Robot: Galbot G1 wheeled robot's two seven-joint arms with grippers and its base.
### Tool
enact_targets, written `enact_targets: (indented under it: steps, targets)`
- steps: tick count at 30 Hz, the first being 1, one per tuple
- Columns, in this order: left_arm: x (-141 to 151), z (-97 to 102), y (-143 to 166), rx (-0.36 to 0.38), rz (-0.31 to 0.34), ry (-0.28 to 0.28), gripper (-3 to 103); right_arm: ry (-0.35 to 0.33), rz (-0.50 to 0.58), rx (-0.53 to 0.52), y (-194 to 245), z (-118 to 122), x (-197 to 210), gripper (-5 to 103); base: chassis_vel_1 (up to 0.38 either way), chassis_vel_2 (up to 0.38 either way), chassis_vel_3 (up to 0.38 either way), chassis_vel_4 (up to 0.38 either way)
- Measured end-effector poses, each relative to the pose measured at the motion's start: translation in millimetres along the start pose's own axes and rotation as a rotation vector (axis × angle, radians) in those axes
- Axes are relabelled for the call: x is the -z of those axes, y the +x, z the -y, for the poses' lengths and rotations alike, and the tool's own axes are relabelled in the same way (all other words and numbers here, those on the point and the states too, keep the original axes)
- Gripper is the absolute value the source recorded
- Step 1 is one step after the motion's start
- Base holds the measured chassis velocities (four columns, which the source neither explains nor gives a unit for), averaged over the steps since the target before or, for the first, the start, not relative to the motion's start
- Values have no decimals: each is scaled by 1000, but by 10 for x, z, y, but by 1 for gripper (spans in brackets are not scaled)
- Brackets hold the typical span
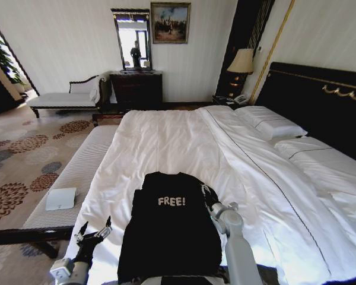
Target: Fold the clothes on the bed.
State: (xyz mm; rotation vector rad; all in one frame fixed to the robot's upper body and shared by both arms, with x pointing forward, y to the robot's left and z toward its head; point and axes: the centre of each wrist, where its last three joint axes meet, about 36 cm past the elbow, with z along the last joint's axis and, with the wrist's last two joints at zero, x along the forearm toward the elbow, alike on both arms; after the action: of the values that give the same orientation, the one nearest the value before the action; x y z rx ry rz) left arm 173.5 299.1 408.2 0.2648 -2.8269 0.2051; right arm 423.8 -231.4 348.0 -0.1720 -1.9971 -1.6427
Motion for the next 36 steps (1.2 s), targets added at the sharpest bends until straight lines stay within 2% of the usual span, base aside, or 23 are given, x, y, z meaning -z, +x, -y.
enact_targets:
  steps: [3, 4, 6, 10, 12, 14, 20, 29, 30, 31, 33, 34, 35, 36]
  targets:
    - [-19, -23, -1, 6, -4, 4, 100, 52, -6, -22, 107, 77, -128, 100, 0, 0, 0, 0]
    - [-40, -18, -13, 6, -7, 8, 100, 79, 22, -13, 245, 119, -130, 100, 0, 0, 0, 0]
    - [-58, -4, -21, 3, -10, 12, 100, 87, 50, 0, 378, 143, -99, 100, 0, 0, 0, 0]
    - [-134, 62, -59, -14, -27, 26, 100, 69, 167, 6, 803, 300, 154, 100, 0, 0, 0, 0]
    - [-146, 72, -66, -16, -30, 28, 100, 58, 185, -2, 855, 350, 208, 100, 0, 0, 0, 0]
    - [-178, 103, -86, -26, -36, 32, 100, 22, 219, -31, 968, 506, 330, 100, 0, 0, 0, 0]
    - [-209, 136, -105, -34, -43, 37, 100, -17, 193, -94, 897, 775, 381, 100, 0, 0, 0, 0]
    - [-180, 77, -79, -16, -36, 31, 100, -66, 139, -104, 574, 784, 334, 101, 0, 0, 0, 0]
    - [-170, 65, -73, -13, -33, 30, 100, -72, 133, -109, 516, 797, 334, 96, 0, 0, 0, 0]
    - [-170, 65, -73, -13, -33, 30, 100, -72, 133, -109, 516, 797, 334, 96, 0, 0, 0, 0]
    - [-158, 58, -71, -11, -30, 30, 100, -77, 131, -111, 466, 807, 344, 85, 0, 0, 0, 0]
    - [-155, 57, -72, -11, -29, 30, 100, -78, 131, -110, 452, 808, 350, 85, 0, 0, 0, 0]
    - [-148, 56, -74, -11, -26, 30, 100, -82, 133, -109, 432, 810, 370, 74, 0, 0, 0, 0]
    - [-148, 56, -74, -11, -26, 30, 100, -82, 133, -109, 432, 810, 370, 74, 0, 0, 0, 0]
